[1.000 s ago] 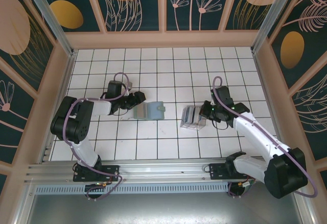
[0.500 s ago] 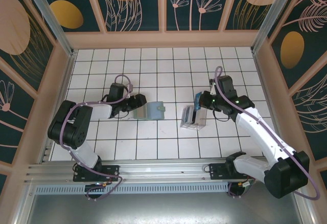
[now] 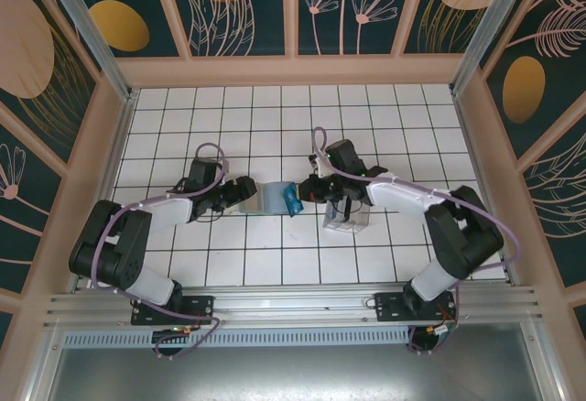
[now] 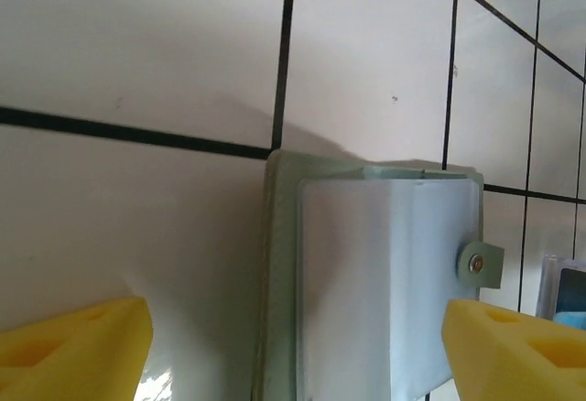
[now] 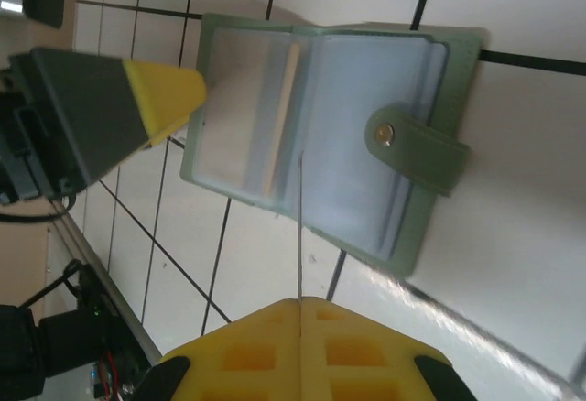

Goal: Put the credit cards into the card holder
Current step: Insert the credit card into the card slot.

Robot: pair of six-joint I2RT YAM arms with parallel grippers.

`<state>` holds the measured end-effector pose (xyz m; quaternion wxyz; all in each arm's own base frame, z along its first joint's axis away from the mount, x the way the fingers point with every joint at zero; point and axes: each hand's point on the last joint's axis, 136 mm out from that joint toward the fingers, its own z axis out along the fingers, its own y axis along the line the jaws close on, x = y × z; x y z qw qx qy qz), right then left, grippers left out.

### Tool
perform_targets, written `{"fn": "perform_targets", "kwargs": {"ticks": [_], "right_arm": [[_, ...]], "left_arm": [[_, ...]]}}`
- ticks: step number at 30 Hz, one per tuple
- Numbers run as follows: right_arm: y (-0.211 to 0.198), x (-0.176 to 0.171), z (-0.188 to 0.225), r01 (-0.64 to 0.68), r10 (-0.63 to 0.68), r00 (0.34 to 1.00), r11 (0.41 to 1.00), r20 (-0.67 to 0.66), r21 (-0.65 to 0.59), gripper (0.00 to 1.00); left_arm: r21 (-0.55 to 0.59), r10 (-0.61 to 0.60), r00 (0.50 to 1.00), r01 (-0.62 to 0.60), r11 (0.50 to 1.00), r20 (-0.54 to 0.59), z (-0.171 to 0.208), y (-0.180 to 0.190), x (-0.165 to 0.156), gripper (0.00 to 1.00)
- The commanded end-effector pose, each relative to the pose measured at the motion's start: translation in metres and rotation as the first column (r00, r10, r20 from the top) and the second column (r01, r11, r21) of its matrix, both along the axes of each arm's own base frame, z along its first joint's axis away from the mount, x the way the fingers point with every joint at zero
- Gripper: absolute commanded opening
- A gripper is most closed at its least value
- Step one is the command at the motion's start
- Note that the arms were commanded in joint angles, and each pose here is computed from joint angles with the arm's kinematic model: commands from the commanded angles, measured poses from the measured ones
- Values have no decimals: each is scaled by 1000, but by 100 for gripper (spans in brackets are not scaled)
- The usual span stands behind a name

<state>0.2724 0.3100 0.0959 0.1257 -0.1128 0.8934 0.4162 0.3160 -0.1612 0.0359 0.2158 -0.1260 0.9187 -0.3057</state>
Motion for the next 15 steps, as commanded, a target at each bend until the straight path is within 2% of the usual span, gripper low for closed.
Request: {"fn": "perform_targets", "kwargs": {"ticks": [1,7,9,15], "right_arm": [[33,13,25,-63,59,998,984,30,168,0],[46,26,0,-53,55,998,984,-8,172,0],[43,34,-12,-33,39,999,989,-38,146,0],[45,38,-28,-58,82,990,980,-119,189,0]], "left_arm": [[76,60,988,-50,996,-141,-28,21,-30,80],[105,59,988,-43,993,-146,-31,25,-32,61],[96,51,990,-39,995,-133,-27,24,-30,51],[102,8,993,3,995,-116,-25,20,-26,17]]}}
